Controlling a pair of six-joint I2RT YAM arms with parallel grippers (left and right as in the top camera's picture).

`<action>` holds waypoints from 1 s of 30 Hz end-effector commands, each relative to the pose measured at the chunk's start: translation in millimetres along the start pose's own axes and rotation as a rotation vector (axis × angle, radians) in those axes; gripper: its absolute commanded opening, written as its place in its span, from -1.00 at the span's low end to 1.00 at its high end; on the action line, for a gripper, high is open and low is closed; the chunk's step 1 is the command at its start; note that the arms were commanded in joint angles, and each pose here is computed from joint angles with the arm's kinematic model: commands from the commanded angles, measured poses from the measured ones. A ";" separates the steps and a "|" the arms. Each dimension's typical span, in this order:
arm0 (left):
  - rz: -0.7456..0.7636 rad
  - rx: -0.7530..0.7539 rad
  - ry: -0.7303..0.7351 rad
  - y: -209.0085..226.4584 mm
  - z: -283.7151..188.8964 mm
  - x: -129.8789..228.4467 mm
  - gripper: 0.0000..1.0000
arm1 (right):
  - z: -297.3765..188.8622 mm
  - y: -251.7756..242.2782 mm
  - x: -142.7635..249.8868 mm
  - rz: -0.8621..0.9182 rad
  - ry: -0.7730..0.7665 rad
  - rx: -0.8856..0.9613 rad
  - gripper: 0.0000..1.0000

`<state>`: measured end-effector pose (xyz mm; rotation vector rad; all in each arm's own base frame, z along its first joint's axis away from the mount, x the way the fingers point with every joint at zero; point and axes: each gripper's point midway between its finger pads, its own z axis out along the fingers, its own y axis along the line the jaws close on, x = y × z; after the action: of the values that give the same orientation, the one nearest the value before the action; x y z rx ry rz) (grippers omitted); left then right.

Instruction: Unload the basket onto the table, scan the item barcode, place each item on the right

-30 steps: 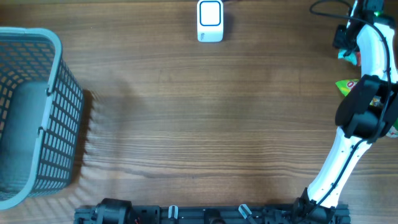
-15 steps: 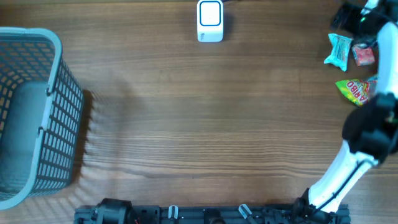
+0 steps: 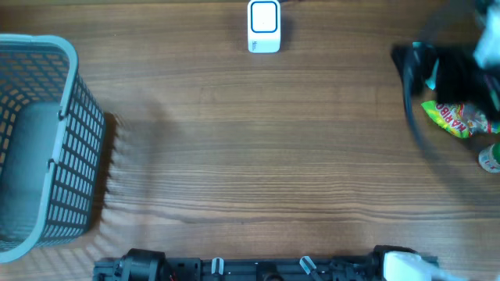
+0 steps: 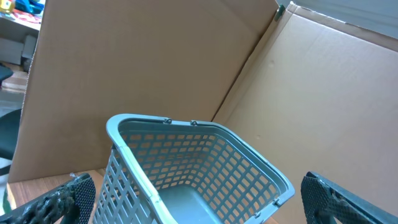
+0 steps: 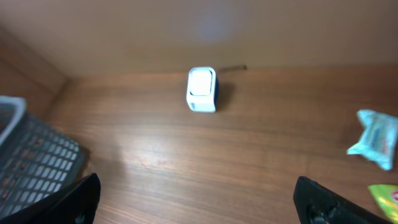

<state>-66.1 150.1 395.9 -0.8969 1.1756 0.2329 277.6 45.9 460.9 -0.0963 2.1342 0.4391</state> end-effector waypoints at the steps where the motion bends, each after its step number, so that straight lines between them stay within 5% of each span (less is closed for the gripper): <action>1: 0.007 0.006 0.001 -0.4 0.6 0.4 1.00 | -58.3 23.7 6.7 -0.073 -0.122 0.013 1.00; 7: 0.007 0.006 0.001 -0.4 0.6 0.4 1.00 | -130.5 56.2 26.2 -0.151 -0.293 0.006 0.99; 17: 0.007 0.006 0.001 -0.4 0.6 0.4 1.00 | -160.9 45.4 58.7 -0.252 -0.437 0.144 0.99; 30: 0.007 0.006 0.001 -0.4 0.6 0.4 1.00 | -81.3 19.7 112.9 -0.396 -0.788 0.059 0.99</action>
<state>-66.1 150.1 395.9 -0.8969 1.1756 0.2329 133.6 41.0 445.4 -0.2256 1.3546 0.1052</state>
